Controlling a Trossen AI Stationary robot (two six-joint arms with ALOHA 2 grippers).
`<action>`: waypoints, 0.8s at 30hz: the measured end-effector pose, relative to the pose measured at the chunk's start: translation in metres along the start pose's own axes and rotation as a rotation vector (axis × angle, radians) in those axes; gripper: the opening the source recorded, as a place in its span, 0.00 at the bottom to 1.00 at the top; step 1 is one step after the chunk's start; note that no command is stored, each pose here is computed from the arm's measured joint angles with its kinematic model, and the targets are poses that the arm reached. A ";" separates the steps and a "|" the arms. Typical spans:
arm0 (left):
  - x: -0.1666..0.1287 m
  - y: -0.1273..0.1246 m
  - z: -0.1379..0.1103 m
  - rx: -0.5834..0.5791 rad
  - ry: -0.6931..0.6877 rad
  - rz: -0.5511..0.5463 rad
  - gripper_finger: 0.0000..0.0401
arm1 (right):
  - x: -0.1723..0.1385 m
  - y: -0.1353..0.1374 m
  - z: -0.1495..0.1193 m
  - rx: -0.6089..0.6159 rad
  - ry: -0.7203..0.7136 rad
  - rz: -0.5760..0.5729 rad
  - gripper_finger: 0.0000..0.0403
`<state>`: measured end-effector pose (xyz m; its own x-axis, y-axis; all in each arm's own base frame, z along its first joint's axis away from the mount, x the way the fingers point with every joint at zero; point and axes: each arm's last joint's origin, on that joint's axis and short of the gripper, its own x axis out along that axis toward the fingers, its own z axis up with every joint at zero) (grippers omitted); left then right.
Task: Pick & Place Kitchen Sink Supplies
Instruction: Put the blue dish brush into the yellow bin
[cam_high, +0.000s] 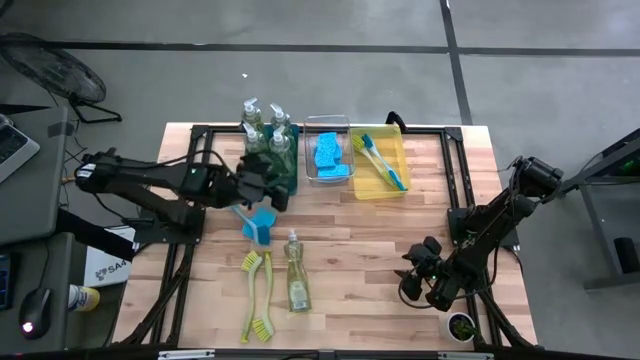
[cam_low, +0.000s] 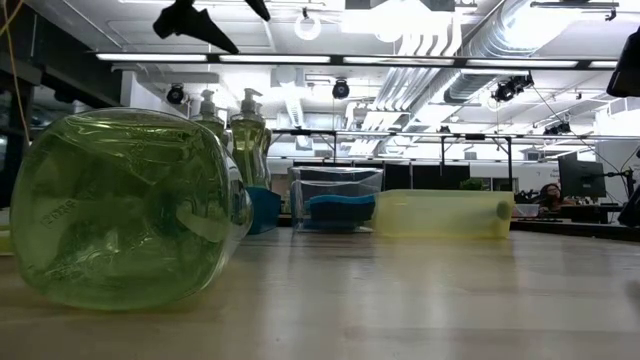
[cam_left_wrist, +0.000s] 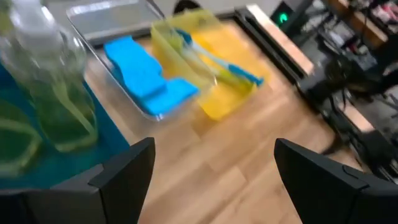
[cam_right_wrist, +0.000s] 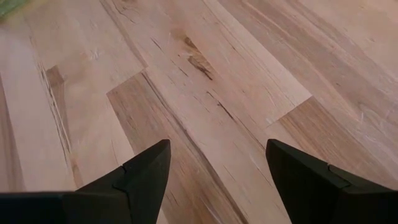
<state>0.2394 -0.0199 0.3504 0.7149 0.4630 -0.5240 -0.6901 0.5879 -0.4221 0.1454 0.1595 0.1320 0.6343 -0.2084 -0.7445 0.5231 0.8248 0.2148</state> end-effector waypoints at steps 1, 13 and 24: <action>-0.001 -0.001 -0.003 -0.004 0.021 -0.005 0.81 | 0.000 0.000 0.000 0.000 -0.001 0.000 0.64; -0.017 0.009 -0.040 0.047 0.249 0.137 0.81 | 0.000 0.000 0.000 0.000 -0.003 0.000 0.64; -0.009 0.046 -0.077 0.334 0.561 0.314 0.81 | 0.000 0.000 0.000 -0.001 -0.012 -0.001 0.64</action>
<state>0.1924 -0.0480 0.2792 0.2611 0.2861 -0.9219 -0.7183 0.6956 0.0124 0.1456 0.1593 0.1322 0.6402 -0.2156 -0.7373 0.5235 0.8249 0.2133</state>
